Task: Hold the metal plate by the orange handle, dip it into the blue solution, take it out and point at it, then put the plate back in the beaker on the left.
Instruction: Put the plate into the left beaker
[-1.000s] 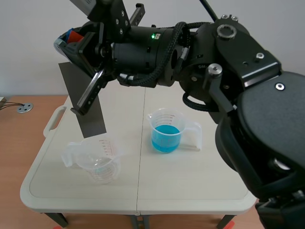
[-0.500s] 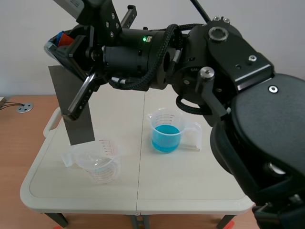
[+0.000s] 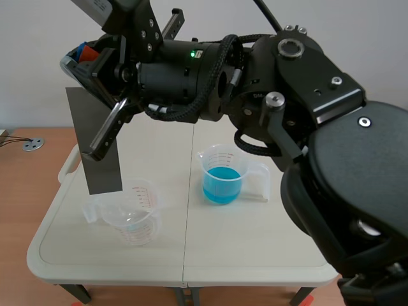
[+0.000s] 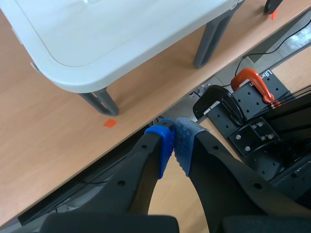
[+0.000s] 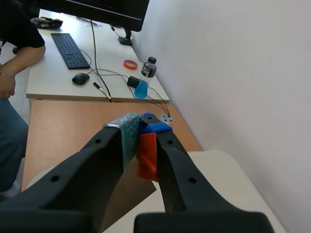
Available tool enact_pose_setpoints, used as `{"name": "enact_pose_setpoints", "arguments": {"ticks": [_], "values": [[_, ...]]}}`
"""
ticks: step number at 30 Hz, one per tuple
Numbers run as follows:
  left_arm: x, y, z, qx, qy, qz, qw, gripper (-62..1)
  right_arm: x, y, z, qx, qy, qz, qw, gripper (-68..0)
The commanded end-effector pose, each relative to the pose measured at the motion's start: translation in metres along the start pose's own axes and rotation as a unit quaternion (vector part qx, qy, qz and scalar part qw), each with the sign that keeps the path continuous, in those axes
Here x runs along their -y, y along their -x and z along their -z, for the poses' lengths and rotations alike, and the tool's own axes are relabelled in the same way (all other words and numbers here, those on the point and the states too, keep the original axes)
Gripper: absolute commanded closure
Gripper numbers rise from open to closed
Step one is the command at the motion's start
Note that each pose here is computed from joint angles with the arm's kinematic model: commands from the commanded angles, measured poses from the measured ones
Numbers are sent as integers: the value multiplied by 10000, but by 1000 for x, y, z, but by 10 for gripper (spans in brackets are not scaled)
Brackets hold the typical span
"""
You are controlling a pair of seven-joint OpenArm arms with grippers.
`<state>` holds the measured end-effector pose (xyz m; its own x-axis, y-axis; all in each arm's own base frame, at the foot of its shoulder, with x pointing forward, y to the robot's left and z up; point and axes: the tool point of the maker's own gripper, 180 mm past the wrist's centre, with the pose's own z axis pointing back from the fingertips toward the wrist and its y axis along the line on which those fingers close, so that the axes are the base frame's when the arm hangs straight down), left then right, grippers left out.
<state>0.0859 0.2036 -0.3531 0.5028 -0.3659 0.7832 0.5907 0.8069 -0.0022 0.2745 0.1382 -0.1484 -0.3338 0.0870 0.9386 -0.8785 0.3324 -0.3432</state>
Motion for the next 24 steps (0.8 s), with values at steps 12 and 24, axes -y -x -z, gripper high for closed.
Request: {"name": "enact_pose_setpoints", "arguments": {"ticks": [12,24], "values": [[-1,-9,2,160,-25,-2,9999,-15,0,2,5,106,4,142,9998,-13],[-1,-9,2,160,-25,-2,9999,-15,-4,24,7,-32,-43,420,9991,-13]]}}
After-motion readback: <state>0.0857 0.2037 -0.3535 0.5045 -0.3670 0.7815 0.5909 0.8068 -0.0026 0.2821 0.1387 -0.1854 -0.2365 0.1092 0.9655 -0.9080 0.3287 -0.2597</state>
